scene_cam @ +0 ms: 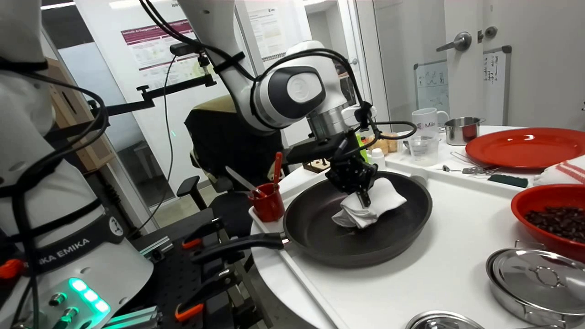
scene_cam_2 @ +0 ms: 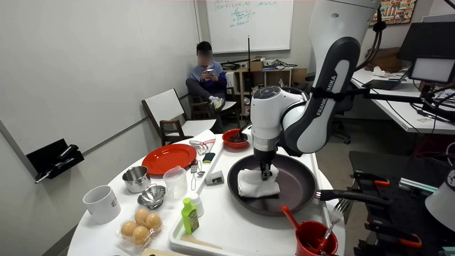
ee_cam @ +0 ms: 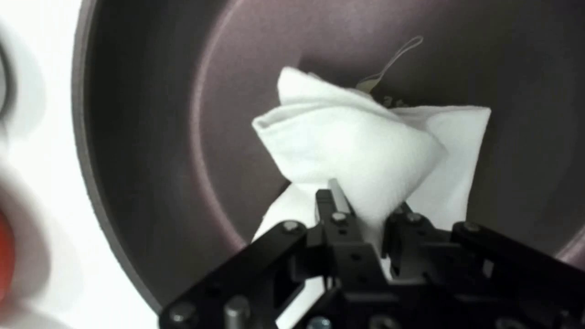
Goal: Use the white towel to wipe the black pan
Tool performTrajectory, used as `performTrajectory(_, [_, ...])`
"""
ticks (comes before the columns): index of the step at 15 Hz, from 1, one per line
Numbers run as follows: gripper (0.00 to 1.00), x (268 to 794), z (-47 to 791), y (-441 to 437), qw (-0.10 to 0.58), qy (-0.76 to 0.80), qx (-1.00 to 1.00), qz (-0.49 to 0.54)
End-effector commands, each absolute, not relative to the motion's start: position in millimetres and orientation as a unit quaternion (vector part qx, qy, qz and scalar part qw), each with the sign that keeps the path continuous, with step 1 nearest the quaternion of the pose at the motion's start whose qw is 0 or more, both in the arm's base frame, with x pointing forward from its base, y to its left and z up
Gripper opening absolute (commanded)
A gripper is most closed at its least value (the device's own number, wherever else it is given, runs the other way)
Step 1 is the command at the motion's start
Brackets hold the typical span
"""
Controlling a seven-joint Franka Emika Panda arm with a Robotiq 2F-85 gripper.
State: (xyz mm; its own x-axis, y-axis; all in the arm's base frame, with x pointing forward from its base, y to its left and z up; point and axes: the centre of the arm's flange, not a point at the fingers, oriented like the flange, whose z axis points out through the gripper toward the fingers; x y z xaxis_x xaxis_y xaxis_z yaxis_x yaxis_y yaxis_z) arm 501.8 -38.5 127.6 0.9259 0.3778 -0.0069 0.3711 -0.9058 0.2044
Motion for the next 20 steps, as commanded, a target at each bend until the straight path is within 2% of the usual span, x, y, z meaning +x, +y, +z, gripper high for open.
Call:
performTrajectory(1, [0.09,523.5,121.2,-54.5,0.115,0.162,0.980,0.033])
performTrajectory(12, [0.09,504.2,112.8,-130.7,0.139,0.108,0.984,0.014])
performTrajectory(20, [0.09,453.5,109.0,-99.7,0.114,0.177,0.978,-0.002])
